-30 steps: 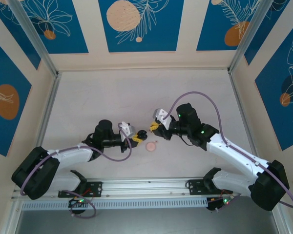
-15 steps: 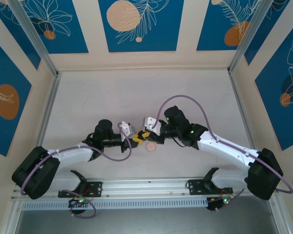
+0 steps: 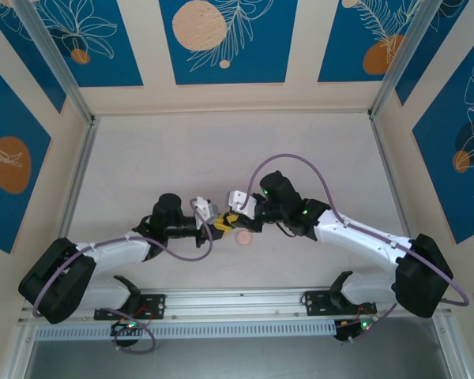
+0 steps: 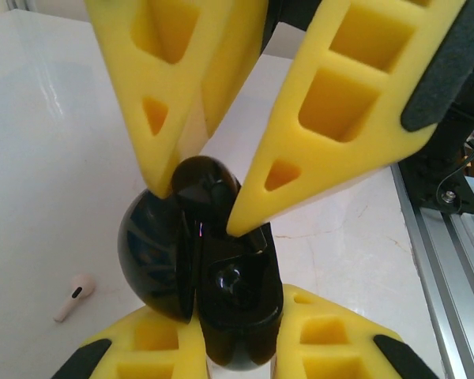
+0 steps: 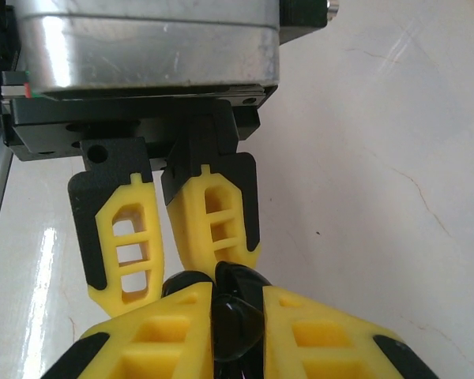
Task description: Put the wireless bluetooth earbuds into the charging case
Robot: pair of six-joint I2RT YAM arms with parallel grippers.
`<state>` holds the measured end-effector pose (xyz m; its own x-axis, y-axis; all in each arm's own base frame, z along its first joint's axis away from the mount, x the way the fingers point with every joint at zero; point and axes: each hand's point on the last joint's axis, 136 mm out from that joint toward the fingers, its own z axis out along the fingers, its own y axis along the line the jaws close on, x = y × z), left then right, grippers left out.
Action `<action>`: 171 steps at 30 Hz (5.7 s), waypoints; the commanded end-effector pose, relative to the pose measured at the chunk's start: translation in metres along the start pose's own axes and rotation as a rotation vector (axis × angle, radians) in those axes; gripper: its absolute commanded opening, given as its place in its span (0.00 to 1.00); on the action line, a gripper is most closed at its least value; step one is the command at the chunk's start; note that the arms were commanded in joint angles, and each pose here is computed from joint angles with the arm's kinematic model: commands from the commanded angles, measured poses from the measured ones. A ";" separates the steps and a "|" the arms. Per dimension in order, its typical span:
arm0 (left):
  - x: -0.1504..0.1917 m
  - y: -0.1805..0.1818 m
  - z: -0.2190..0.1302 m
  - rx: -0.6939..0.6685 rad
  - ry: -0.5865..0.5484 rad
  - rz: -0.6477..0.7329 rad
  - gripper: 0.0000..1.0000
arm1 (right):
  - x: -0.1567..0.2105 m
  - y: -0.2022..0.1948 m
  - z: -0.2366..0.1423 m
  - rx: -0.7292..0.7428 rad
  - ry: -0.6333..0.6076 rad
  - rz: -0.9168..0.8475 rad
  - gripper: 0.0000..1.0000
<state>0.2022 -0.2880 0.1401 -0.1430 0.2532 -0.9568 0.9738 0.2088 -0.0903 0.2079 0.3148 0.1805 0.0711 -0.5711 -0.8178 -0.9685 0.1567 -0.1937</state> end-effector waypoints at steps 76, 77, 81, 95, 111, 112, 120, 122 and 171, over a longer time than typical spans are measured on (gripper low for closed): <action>-0.036 -0.013 -0.016 0.002 -0.071 0.101 0.15 | -0.005 0.008 -0.005 -0.048 0.026 -0.089 0.36; -0.036 -0.013 -0.016 0.002 -0.070 0.100 0.15 | -0.006 0.008 -0.005 -0.050 0.020 -0.084 0.37; -0.034 -0.012 -0.015 0.002 -0.065 0.096 0.15 | -0.007 0.008 -0.008 -0.054 0.000 -0.073 0.39; -0.034 -0.010 -0.015 -0.008 -0.067 0.101 0.15 | -0.024 0.011 -0.029 -0.103 -0.116 -0.003 0.45; -0.032 -0.002 -0.020 -0.080 -0.060 0.140 0.15 | -0.028 -0.003 -0.066 -0.150 -0.182 0.483 0.40; -0.031 -0.001 -0.020 -0.086 -0.057 0.141 0.15 | -0.025 -0.004 -0.064 -0.130 -0.157 0.523 0.39; -0.023 0.008 -0.019 -0.131 -0.001 0.139 0.15 | -0.008 -0.006 -0.047 -0.127 -0.038 0.816 0.37; -0.023 0.009 -0.018 -0.133 0.006 0.139 0.15 | -0.011 -0.003 -0.042 -0.141 -0.038 0.841 0.37; -0.021 0.011 -0.014 -0.137 0.030 0.134 0.14 | 0.015 -0.015 0.004 0.033 0.133 0.813 0.17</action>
<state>0.2158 -0.2692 0.1441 -0.0851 0.3414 -0.9361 0.9408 0.3368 0.0373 0.2202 0.3099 0.1642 -0.7004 -0.3611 -0.6156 -0.6884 0.5695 0.4492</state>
